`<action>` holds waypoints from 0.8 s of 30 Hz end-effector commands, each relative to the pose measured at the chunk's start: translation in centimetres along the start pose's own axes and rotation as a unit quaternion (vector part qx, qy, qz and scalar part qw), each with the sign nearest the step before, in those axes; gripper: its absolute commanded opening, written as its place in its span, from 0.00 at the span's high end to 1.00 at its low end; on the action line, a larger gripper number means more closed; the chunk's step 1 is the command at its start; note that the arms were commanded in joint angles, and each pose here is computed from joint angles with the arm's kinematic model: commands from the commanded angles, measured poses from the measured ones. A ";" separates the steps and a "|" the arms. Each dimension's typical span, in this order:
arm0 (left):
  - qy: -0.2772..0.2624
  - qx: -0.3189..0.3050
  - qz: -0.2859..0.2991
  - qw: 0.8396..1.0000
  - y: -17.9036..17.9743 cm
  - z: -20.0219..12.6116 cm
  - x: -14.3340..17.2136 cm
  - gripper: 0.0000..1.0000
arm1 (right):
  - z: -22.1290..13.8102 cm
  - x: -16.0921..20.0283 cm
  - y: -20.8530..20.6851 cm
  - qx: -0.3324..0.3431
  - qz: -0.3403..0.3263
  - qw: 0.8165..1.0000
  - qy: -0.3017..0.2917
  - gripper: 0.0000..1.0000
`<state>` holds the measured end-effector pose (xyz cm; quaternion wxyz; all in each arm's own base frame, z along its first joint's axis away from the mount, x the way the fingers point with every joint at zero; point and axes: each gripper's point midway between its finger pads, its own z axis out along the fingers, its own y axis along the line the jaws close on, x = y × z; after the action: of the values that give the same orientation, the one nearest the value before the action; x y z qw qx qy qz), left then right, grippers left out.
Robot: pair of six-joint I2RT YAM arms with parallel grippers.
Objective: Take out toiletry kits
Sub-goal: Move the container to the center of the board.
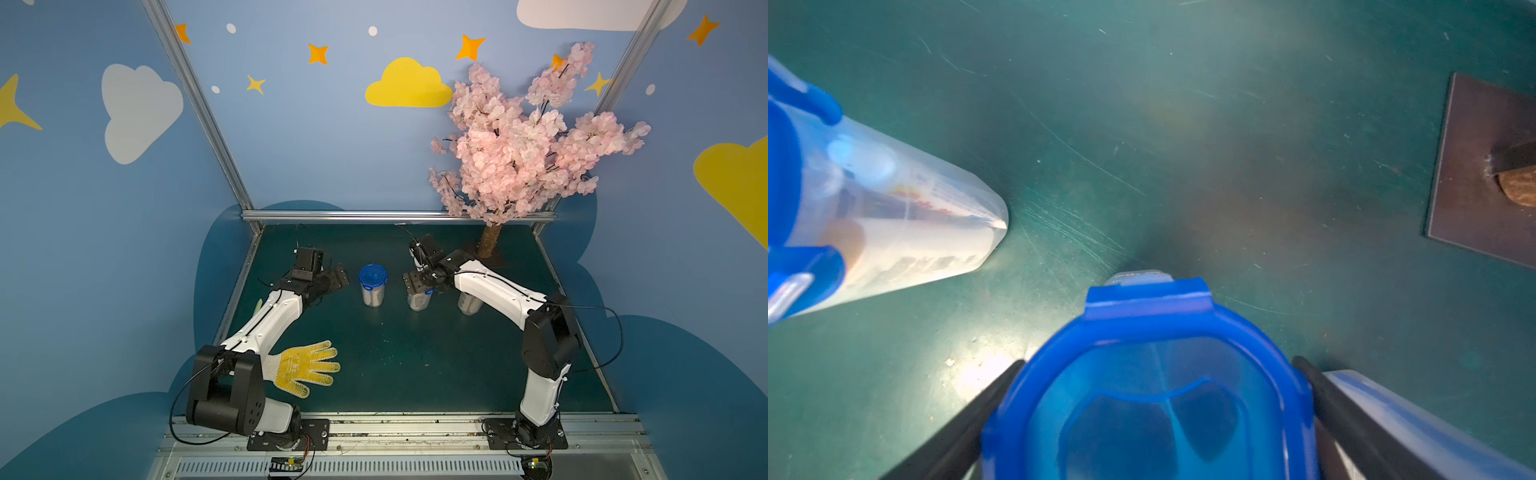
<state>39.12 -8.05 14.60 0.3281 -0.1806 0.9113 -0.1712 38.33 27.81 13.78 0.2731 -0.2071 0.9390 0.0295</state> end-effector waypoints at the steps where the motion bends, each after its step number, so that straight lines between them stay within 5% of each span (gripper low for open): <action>1: 0.005 0.004 -0.002 1.000 -0.1 0.3 0.3 0.01 | 0.3 0.6 -0.1 -0.002 0.007 1.000 0.008 0.14; 17: -0.004 0.026 0.029 0.999 -2.9 -1.8 -0.5 0.03 | 0.0 0.0 -9.3 0.079 0.078 0.994 0.003 0.17; 24: -0.015 0.027 0.034 0.999 -3.2 -2.8 -0.6 0.02 | 0.2 -0.3 -10.0 0.090 0.085 0.992 -0.004 0.12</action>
<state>38.81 -10.30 17.42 0.3464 -0.1494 0.9067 -0.1884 43.08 19.32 13.74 0.2836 -0.1036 0.9531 -0.0196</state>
